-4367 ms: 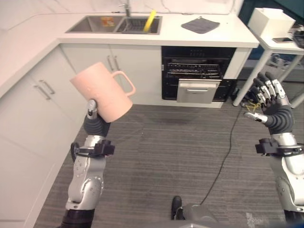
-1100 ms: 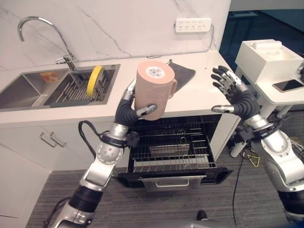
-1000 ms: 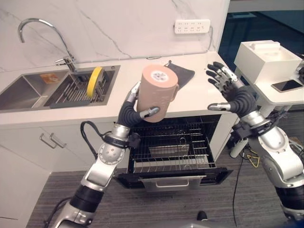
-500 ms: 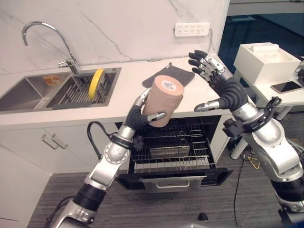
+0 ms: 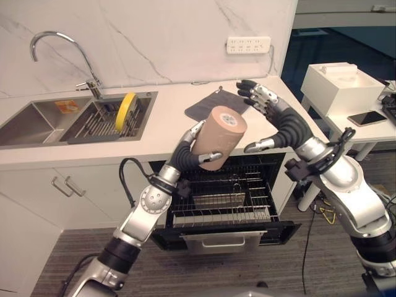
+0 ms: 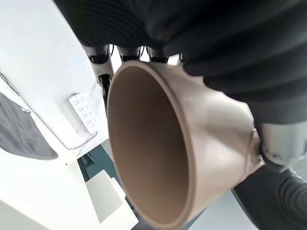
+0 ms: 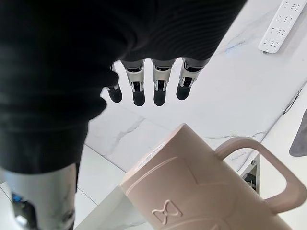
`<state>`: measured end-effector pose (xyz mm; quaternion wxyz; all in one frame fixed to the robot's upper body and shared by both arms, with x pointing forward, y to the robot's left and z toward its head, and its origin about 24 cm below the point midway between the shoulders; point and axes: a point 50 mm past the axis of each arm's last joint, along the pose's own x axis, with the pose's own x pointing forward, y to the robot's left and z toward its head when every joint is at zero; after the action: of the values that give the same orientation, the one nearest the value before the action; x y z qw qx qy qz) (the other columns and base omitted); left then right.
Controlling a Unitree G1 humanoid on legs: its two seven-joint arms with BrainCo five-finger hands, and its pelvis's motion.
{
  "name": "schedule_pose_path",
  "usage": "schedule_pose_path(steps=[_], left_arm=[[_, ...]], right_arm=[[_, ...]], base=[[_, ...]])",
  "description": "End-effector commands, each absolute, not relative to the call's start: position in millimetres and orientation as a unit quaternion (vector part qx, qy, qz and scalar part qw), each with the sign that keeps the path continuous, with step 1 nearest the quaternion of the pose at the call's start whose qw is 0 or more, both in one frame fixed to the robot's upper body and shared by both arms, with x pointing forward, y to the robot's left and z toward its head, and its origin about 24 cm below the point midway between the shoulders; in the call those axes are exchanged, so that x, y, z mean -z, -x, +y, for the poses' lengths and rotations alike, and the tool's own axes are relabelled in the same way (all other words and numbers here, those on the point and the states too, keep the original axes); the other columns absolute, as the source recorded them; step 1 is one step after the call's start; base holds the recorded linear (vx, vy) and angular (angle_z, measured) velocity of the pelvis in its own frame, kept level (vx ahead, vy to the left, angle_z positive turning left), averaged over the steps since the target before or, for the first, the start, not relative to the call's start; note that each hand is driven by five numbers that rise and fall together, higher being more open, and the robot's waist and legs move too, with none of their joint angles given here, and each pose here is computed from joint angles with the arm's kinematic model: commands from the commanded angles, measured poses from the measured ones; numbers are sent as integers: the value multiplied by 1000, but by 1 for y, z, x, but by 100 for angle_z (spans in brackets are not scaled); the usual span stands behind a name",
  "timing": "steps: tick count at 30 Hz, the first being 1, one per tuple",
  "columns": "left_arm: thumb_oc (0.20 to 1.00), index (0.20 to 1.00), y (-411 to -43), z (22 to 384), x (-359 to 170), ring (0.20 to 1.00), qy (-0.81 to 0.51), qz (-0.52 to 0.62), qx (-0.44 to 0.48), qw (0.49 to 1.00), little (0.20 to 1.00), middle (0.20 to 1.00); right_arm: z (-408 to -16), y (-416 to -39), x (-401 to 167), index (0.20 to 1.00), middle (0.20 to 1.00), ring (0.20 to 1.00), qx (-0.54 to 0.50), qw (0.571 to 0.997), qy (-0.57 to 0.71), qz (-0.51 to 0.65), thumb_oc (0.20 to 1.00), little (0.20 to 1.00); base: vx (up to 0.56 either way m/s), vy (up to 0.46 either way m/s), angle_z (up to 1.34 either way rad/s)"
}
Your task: Place the dishes in the dishwasher.
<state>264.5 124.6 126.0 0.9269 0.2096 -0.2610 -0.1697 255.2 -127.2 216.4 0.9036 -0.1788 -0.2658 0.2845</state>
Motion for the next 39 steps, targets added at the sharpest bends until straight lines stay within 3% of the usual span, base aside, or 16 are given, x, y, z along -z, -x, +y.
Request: schedule_pose_path(steps=[1,22,39], left_arm=[[200,200,-264,116,-177,200,-228,-386,185,874,200,200],[200,200,-254,104,-191,200,-177,-406,209,872,200,200],[200,200,-258,116,-196,200,-177,-406,177,879,200,200]], right_arm=[[-115,-251,-255,1000,1000,1000,-273,877,168,-359,1000,1000],[-106,-248,-259,1000,1000,1000,-276,880,79,-379,1000,1000],[-113,-249,-257,1000,1000,1000,-258,875,153,-380,1000,1000]], base=[[0,0,0],[0,0,0],[0,0,0]])
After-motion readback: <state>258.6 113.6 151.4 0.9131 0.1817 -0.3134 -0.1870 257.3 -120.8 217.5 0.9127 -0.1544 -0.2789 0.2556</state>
